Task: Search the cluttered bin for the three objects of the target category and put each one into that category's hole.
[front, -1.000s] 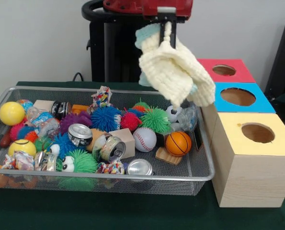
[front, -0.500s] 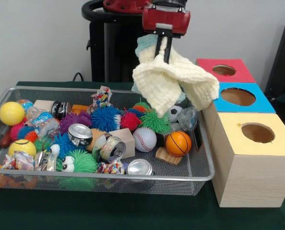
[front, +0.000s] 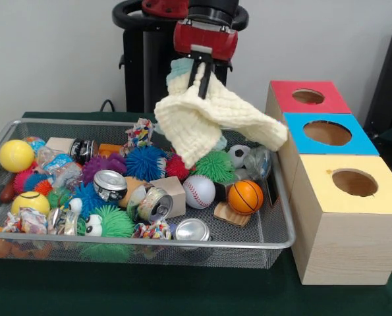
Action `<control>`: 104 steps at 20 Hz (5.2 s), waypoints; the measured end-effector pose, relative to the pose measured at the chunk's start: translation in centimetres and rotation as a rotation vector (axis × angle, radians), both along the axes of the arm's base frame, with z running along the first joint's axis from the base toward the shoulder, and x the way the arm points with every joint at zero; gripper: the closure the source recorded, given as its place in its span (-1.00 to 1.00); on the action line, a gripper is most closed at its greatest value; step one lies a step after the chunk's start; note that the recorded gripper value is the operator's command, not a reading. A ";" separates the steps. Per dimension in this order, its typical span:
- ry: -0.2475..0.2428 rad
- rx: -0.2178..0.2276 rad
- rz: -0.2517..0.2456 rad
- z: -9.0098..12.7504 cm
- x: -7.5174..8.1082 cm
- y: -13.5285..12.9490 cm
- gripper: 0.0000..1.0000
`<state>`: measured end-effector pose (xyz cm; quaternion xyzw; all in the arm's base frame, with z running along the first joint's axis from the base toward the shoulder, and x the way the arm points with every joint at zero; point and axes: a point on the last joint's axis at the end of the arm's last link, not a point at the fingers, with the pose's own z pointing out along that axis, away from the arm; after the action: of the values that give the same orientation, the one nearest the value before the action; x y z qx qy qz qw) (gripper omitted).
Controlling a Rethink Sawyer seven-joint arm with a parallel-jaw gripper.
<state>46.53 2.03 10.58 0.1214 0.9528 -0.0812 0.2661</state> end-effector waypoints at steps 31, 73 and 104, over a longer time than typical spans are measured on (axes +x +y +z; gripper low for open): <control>-0.008 -0.028 -0.070 2.8 -0.6 -12.6 -1.00; -0.190 -0.028 0.062 -7.5 -2.9 -13.5 -1.00; -0.110 0.004 0.098 -12.0 -6.5 -12.1 -1.00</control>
<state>39.99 -10.10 -1.47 0.0796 0.9416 -0.0595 0.3217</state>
